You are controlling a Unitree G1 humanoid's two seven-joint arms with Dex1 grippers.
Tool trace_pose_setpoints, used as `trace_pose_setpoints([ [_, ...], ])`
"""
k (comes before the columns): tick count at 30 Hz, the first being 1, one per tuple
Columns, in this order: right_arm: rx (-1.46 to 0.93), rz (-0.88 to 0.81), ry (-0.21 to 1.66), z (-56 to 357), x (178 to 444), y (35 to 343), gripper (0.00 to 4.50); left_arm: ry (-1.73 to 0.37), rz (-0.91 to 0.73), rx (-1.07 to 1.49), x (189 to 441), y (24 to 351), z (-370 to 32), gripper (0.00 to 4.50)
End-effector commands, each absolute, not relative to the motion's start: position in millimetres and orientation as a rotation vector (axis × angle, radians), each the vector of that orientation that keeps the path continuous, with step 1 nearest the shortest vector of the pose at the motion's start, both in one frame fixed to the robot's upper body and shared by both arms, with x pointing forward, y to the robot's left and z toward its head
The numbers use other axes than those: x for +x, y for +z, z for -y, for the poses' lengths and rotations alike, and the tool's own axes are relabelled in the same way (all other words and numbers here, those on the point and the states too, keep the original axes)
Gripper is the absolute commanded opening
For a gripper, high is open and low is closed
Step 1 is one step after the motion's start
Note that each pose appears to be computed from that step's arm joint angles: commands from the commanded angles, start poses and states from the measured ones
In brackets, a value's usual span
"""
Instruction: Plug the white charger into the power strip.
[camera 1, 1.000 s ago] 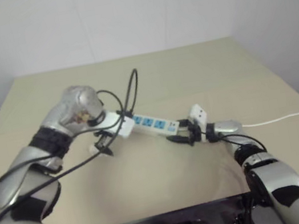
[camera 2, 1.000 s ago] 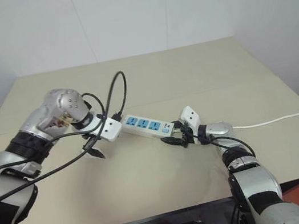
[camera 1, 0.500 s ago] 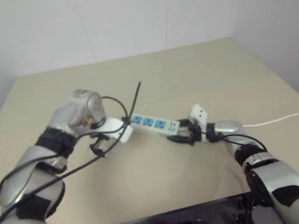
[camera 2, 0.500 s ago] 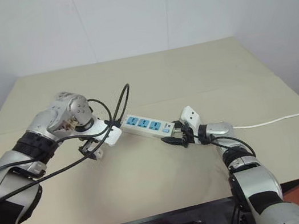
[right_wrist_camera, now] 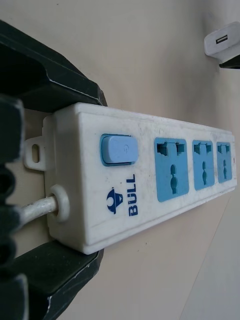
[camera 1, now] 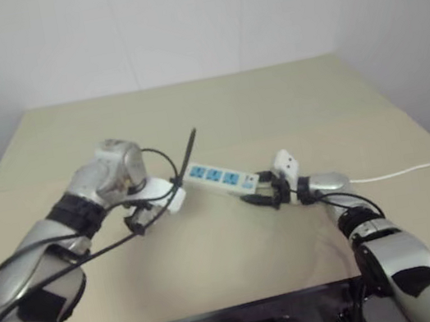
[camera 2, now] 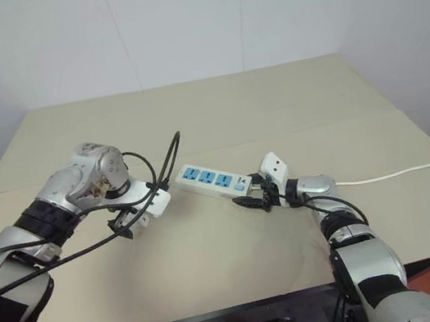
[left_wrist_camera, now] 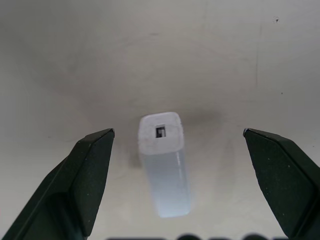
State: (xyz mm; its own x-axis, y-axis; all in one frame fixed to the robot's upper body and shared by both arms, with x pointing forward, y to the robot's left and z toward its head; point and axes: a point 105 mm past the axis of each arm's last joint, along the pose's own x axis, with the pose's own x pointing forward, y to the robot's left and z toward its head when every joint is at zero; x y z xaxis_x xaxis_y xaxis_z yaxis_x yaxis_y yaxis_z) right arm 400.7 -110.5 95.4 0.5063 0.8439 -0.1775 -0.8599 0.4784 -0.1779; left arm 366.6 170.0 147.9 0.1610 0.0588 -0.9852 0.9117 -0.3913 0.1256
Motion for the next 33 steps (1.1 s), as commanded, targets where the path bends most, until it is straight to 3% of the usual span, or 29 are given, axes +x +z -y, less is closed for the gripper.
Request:
trace_pose_setpoints([
  [1,-0.283,-0.113,1.022,119.5,399.9,87.2,3.42,-1.303,-0.936,1.634,370.6,151.3,-171.6,4.5],
  [19,-0.298,-0.123,1.021,123.2,398.5,84.8,3.42,-1.276,-0.902,1.628,383.6,139.7,-164.3,4.5],
  [23,-0.302,-0.124,1.026,123.1,398.0,84.6,3.42,-1.29,-0.892,1.621,383.7,138.9,-162.9,3.66],
  [31,-0.302,-0.123,1.028,123.1,398.4,85.8,3.42,-1.328,-0.864,1.615,381.3,137.7,-158.3,1.14],
  [33,-0.298,-0.122,1.029,123.1,398.6,86.6,3.42,-1.33,-0.834,1.617,381.3,141.2,-155.3,1.02],
])
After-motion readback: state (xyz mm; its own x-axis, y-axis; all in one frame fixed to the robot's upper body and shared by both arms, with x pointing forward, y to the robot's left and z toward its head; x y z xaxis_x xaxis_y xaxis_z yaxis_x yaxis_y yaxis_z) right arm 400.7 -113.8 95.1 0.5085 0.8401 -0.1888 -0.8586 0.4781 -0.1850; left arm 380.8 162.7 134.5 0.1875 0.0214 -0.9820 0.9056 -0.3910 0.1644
